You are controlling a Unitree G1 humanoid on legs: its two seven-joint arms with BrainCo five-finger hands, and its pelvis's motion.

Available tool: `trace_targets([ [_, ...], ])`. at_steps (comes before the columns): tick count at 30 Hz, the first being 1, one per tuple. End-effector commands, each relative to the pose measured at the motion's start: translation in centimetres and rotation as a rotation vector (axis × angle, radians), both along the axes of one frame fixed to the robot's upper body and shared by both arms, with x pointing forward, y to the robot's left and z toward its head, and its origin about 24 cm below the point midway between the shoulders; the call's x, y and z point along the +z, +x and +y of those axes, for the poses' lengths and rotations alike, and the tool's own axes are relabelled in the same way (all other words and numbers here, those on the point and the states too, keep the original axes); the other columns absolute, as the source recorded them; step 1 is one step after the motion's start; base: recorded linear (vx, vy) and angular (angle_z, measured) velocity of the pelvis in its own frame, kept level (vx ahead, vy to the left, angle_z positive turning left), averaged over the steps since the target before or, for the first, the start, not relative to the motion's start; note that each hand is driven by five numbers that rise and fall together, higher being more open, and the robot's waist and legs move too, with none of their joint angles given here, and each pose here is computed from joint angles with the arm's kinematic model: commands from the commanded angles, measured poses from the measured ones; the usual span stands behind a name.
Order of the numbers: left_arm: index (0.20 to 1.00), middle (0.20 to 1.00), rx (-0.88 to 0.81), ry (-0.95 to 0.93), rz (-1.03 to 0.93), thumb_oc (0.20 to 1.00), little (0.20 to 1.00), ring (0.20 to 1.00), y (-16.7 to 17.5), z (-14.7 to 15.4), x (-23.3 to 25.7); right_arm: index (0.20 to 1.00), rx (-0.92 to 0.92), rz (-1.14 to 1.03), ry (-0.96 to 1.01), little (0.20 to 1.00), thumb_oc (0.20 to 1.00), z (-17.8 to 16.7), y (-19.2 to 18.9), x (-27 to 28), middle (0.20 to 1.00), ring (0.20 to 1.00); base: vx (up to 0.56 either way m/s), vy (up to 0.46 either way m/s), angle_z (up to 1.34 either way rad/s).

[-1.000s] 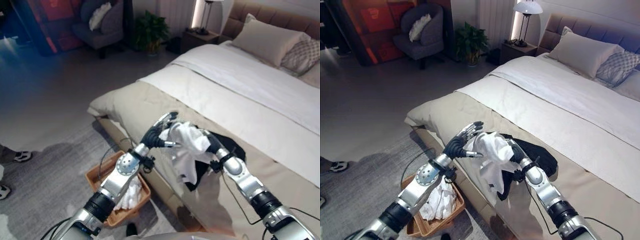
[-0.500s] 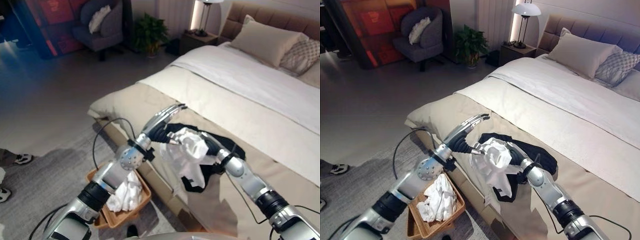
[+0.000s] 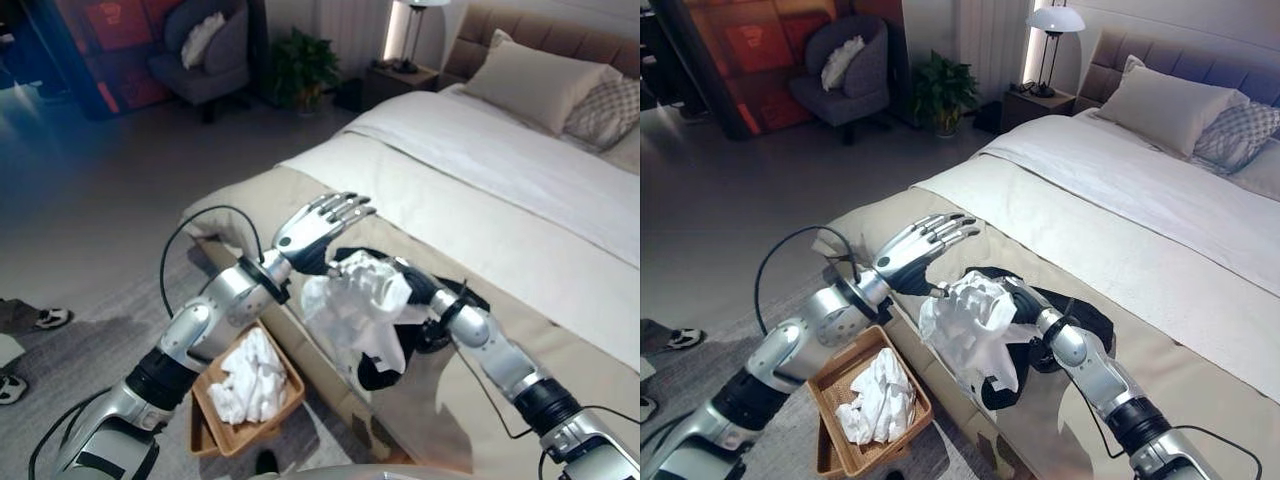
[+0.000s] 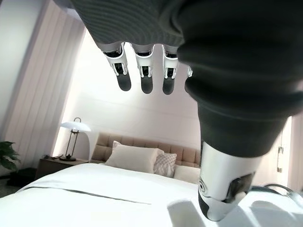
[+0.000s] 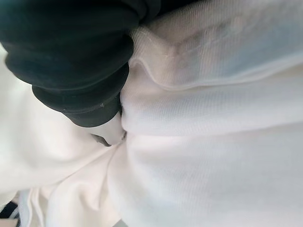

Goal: Pick up clothes into the bucket

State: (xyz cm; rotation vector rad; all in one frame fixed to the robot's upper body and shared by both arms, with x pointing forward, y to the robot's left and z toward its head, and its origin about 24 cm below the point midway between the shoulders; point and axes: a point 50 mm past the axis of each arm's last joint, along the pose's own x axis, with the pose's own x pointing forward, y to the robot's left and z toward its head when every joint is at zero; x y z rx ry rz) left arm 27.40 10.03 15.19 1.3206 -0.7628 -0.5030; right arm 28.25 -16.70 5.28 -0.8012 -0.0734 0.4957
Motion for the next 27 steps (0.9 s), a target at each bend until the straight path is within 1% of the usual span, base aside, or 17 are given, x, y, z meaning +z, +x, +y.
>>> trace_targets([
  [1,1.000,1.000,-0.015,-0.027,-0.101,1.000,1.000,1.000,0.5,0.8,3.6,0.200,0.043,-0.194,0.085,0.200,0.200,-0.3,0.6,4.7,0.200,0.200,0.00,0.000,0.00],
  [5,1.000,1.000,-0.002,-0.184,0.021,1.000,1.000,1.000,0.8,2.3,2.9,0.200,0.030,-0.206,0.116,0.200,0.200,-0.9,0.3,5.1,0.200,0.200,0.00,0.005,-0.03],
  [7,1.000,1.000,0.032,-0.286,0.115,1.000,1.000,1.000,1.2,3.4,1.2,0.200,0.023,-0.208,0.164,0.200,0.200,-1.2,0.1,5.3,0.200,0.200,0.02,0.016,-0.10],
  [8,1.000,1.000,0.040,-0.312,0.199,1.000,1.000,1.000,1.4,3.7,0.0,0.200,0.018,-0.221,0.208,0.200,0.200,-1.2,0.0,5.6,0.200,0.200,0.01,0.011,-0.10],
  [10,1.000,1.000,0.056,-0.344,0.224,1.000,1.000,1.000,1.5,4.0,-0.5,0.200,0.027,-0.226,0.231,0.200,0.200,-1.1,-0.1,5.8,0.200,0.200,0.01,0.009,-0.09],
  [11,1.000,1.000,0.076,-0.363,0.271,1.000,1.000,1.000,1.7,4.2,-1.6,0.200,0.037,-0.233,0.255,0.200,0.200,-0.9,-0.2,6.1,0.200,0.200,0.00,0.010,-0.06],
  [18,1.000,1.000,0.080,-0.420,0.403,1.000,1.000,1.000,2.1,3.0,-4.8,0.200,0.102,-0.322,0.328,0.200,0.200,0.2,-0.6,8.1,0.200,0.200,0.00,0.000,0.00],
  [24,1.000,1.000,0.058,-0.443,0.487,1.000,1.000,1.000,2.2,2.2,-5.7,0.200,0.139,-0.348,0.349,0.200,0.200,0.9,-0.9,8.8,0.200,0.200,0.01,0.000,-0.03],
  [27,1.000,1.000,0.012,-0.518,0.557,1.000,1.000,1.000,2.1,1.2,-6.0,0.200,0.207,-0.376,0.358,0.200,0.200,2.1,-1.2,9.8,0.200,0.200,0.00,0.000,0.00],
])
